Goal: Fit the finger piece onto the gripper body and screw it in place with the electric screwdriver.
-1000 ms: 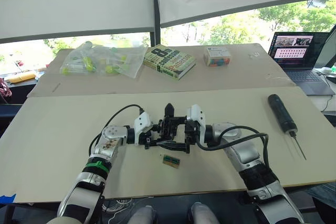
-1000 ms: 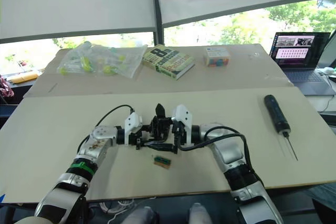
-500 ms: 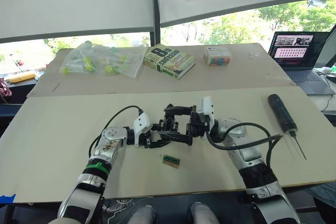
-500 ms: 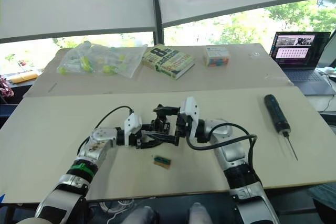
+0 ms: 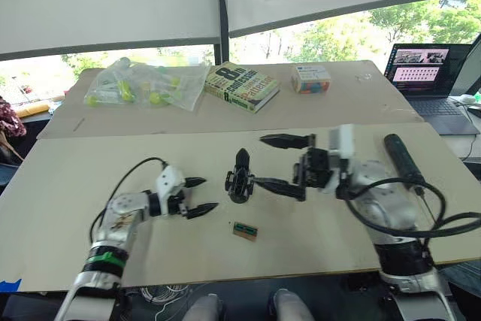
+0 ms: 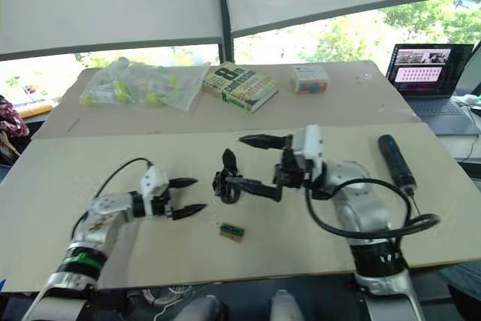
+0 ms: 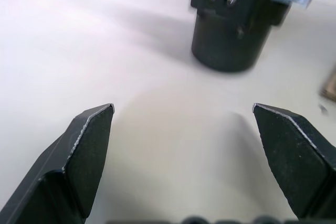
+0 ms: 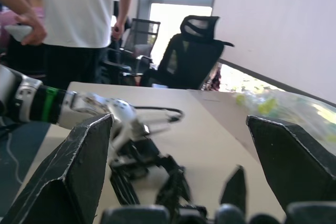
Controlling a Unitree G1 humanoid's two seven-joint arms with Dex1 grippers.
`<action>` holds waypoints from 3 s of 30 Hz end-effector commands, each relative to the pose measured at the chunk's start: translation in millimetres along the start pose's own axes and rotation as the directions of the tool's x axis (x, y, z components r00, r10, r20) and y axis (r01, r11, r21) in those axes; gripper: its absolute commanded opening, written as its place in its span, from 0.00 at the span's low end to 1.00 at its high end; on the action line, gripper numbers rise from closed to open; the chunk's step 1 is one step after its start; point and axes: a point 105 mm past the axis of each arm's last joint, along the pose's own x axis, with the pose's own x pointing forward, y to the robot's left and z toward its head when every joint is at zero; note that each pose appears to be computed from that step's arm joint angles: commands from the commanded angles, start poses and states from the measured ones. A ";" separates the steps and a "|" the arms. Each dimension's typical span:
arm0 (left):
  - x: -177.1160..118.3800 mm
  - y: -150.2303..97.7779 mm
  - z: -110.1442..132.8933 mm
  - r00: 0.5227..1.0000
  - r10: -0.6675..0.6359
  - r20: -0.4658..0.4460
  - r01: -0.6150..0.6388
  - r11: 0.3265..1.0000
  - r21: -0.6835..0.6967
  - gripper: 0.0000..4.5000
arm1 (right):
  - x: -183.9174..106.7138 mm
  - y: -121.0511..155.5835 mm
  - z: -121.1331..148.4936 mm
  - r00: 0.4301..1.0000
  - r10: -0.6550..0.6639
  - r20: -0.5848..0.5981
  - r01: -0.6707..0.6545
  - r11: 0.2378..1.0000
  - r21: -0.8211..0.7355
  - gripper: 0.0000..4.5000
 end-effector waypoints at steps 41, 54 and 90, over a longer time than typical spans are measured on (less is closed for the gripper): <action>-25.4 -70.5 110.7 0.953 -0.153 0.263 0.135 0.987 0.084 0.99 | -290.3 -113.4 -56.3 0.103 -0.683 -0.723 0.912 0.355 -0.206 1.00; -29.1 -75.2 109.6 0.959 -0.134 0.249 0.116 0.990 0.086 1.00 | -290.6 -114.2 -88.9 0.090 -0.521 -0.849 0.950 0.302 -0.084 0.74; -40.1 -75.9 72.5 0.971 -0.179 0.156 0.163 0.980 0.110 1.00 | -164.5 19.0 -78.9 0.491 -0.042 -0.870 0.414 0.890 0.191 0.44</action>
